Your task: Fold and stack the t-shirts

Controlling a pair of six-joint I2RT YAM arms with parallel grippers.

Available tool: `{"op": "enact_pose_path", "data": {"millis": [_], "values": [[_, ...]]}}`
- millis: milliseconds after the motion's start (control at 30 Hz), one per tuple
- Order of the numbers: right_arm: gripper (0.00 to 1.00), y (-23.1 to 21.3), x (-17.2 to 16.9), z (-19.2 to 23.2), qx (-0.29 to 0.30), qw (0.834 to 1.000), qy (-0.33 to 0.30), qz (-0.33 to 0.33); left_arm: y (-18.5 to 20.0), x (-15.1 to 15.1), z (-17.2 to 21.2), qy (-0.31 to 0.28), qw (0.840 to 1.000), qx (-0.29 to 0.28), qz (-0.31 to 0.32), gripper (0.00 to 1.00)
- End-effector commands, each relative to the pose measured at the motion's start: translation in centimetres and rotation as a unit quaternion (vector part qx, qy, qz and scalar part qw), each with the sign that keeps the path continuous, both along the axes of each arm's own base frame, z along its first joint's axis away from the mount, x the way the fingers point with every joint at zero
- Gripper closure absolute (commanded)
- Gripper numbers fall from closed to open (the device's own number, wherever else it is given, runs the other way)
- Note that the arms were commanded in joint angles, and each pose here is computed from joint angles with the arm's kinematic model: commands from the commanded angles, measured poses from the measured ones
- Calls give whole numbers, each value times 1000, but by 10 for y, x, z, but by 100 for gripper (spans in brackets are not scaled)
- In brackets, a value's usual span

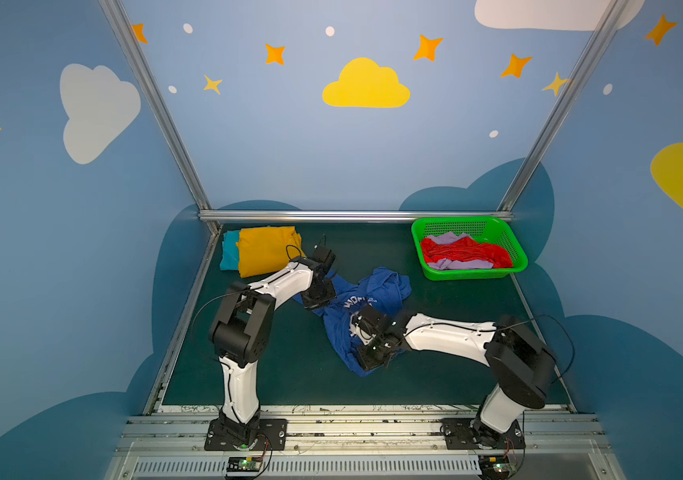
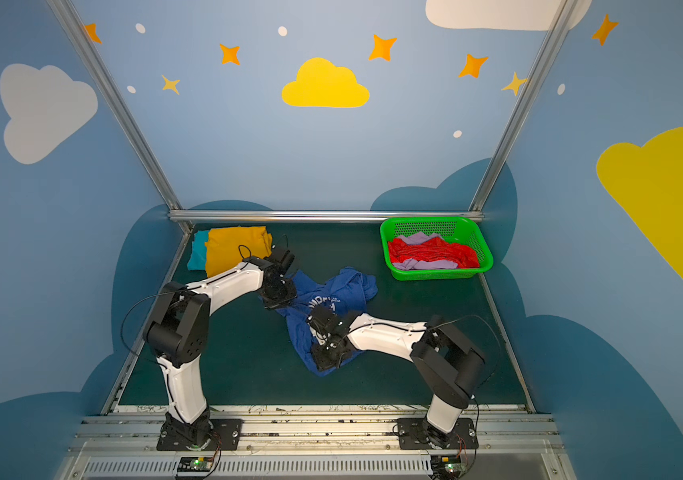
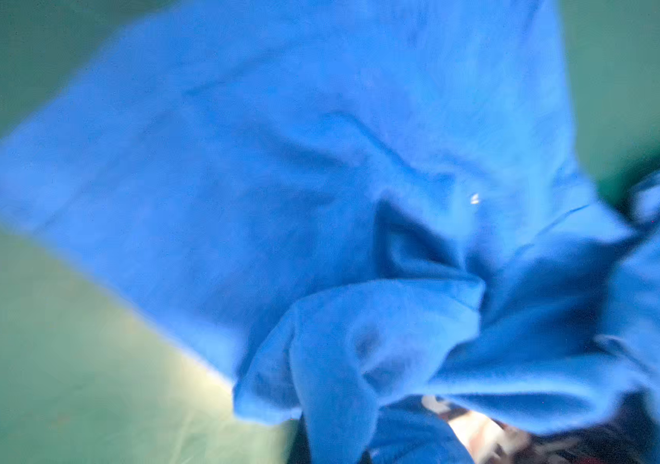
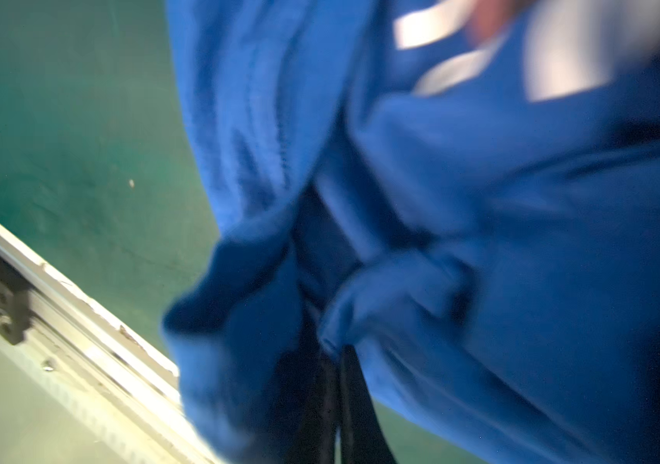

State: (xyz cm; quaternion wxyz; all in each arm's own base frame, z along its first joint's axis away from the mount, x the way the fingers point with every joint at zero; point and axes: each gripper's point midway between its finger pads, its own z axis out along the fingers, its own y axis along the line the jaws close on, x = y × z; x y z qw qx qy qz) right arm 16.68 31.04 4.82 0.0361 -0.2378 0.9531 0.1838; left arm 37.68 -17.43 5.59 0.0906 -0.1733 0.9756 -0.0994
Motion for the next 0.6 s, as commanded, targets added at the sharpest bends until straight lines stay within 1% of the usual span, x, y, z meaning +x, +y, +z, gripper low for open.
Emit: {"op": "enact_pose_path", "data": {"millis": [0,100,133,200,267,300,333,367,400,467,567], "values": [[100,-17,27,67,47,997,-46,-34,17,8,47,-40,999,-7,14,96],[100,-49,58,124,49,989,-125,-68,24,18,87,-87,996,-11,16,96],[100,-62,69,144,51,983,-158,-79,26,22,102,-105,994,-12,18,96],[100,-85,87,180,53,964,-229,-123,27,29,131,-140,990,-23,21,96],[100,-97,100,213,79,939,-299,-151,23,37,164,-180,982,-46,25,96],[100,-100,105,231,101,922,-342,-151,20,41,178,-197,978,-58,27,96],[100,-102,108,248,119,908,-370,-157,16,43,196,-217,973,-74,25,96],[100,-111,109,272,136,890,-400,-172,13,46,212,-235,967,-90,23,96],[100,-116,110,285,139,881,-414,-181,10,48,226,-250,963,-103,22,96],[100,-132,111,320,140,858,-451,-203,4,53,253,-278,952,-128,23,96],[100,-144,108,369,156,827,-499,-208,-10,62,280,-298,941,-163,16,96]]}}
